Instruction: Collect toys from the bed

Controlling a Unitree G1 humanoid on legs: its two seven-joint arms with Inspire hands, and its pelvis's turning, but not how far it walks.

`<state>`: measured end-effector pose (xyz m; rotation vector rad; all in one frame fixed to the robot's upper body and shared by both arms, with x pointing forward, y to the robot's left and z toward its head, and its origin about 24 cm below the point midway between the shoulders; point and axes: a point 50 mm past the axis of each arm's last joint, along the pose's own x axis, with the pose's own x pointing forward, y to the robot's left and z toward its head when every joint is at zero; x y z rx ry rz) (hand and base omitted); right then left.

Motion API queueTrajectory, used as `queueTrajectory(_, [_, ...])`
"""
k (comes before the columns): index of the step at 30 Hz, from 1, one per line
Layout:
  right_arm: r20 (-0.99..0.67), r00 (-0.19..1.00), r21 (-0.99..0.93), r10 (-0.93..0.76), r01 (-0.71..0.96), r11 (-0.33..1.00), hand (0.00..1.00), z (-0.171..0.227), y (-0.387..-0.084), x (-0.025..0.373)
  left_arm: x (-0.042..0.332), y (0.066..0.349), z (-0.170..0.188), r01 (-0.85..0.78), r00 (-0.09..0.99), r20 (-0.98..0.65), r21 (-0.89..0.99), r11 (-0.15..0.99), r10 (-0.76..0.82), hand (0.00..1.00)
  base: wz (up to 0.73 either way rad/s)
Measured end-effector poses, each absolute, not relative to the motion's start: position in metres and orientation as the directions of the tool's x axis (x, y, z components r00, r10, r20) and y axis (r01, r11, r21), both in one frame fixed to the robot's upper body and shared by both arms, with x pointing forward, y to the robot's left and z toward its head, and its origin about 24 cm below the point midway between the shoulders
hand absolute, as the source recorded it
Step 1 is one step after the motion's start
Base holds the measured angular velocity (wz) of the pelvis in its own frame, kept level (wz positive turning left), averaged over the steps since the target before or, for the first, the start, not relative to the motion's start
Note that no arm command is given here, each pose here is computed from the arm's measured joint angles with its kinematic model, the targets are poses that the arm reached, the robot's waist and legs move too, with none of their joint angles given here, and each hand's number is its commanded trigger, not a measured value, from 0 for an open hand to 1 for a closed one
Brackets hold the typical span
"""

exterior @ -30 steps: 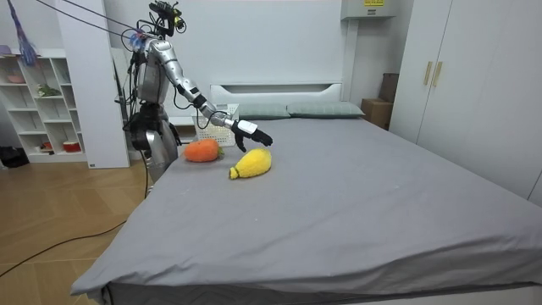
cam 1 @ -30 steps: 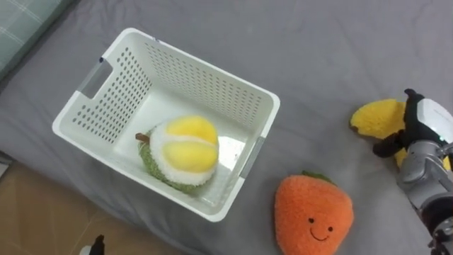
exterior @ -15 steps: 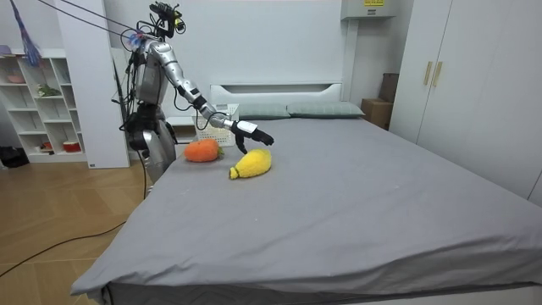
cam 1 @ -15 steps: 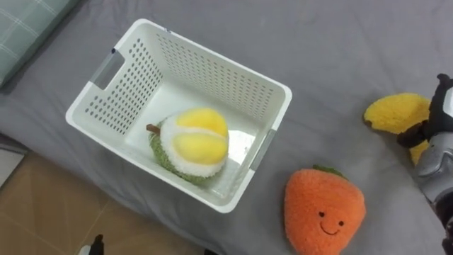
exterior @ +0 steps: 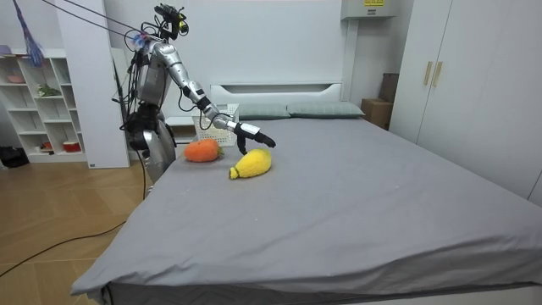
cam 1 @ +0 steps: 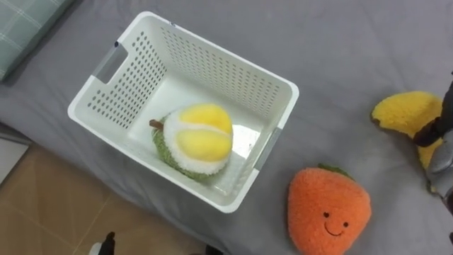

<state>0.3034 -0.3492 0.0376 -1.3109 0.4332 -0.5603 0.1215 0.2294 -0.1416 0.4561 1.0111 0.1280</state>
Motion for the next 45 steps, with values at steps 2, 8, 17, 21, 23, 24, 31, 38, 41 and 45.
queueTrajectory(2, [0.013, 0.794, -0.979, -0.608, 0.135, 0.154, 1.0, 0.037, -0.349, 0.303, 0.121, 0.228, -0.142, 0.114, 0.531, -0.79, 0.424, 0.898, 0.306, 0.0, 0.0])
queueTrajectory(8, [0.035, 0.805, -0.983, -0.593, 0.134, 0.125, 1.0, 0.043, -0.349, 0.307, 0.119, 0.227, -0.143, 0.12, 0.525, -0.796, 0.419, 0.9, 0.301, 0.0, 0.0])
queueTrajectory(17, [0.08, 0.839, -0.993, -0.538, 0.114, 0.03, 1.0, 0.055, -0.348, 0.315, 0.121, 0.229, -0.142, 0.105, 0.534, -0.789, 0.419, 0.902, 0.304, 0.0, 0.0])
queueTrajectory(21, [0.085, 0.844, -0.993, -0.53, 0.117, 0.028, 1.0, 0.057, -0.346, 0.317, 0.12, 0.229, -0.142, 0.107, 0.534, -0.79, 0.417, 0.903, 0.301, 0.0, 0.0])
queueTrajectory(23, [0.086, 0.846, -0.992, -0.527, 0.119, 0.03, 1.0, 0.059, -0.346, 0.319, 0.121, 0.229, -0.142, 0.107, 0.537, -0.789, 0.414, 0.904, 0.298, 0.0, 0.0])
queueTrajectory(24, [0.085, 0.846, -0.993, -0.526, 0.118, 0.03, 1.0, 0.061, -0.346, 0.32, 0.121, 0.229, -0.142, 0.11, 0.54, -0.79, 0.407, 0.907, 0.289, 0.0, 0.0])
queueTrajectory(31, [0.087, 0.842, -0.994, -0.532, 0.11, 0.011, 1.0, 0.066, -0.353, 0.319, 0.122, 0.227, -0.142, 0.118, 0.539, -0.8, 0.381, 0.917, 0.263, 0.0, 0.0])
queueTrajectory(38, [0.09, 0.847, -0.992, -0.524, 0.124, 0.028, 1.0, 0.067, -0.353, 0.319, 0.122, 0.227, -0.141, 0.112, 0.547, -0.796, 0.375, 0.92, 0.258, 0.0, -0.01])
queueTrajectory(41, [0.095, 0.854, -0.991, -0.512, 0.13, 0.032, 1.0, 0.068, -0.352, 0.32, 0.124, 0.226, -0.14, 0.115, 0.56, -0.792, 0.364, 0.924, 0.242, 0.0, -0.06])
queueTrajectory(45, [0.117, 0.871, -0.987, -0.477, 0.155, 0.042, 1.0, 0.071, -0.346, 0.324, 0.126, 0.225, -0.14, 0.118, 0.566, -0.794, 0.345, 0.931, 0.222, 0.0, -0.08])
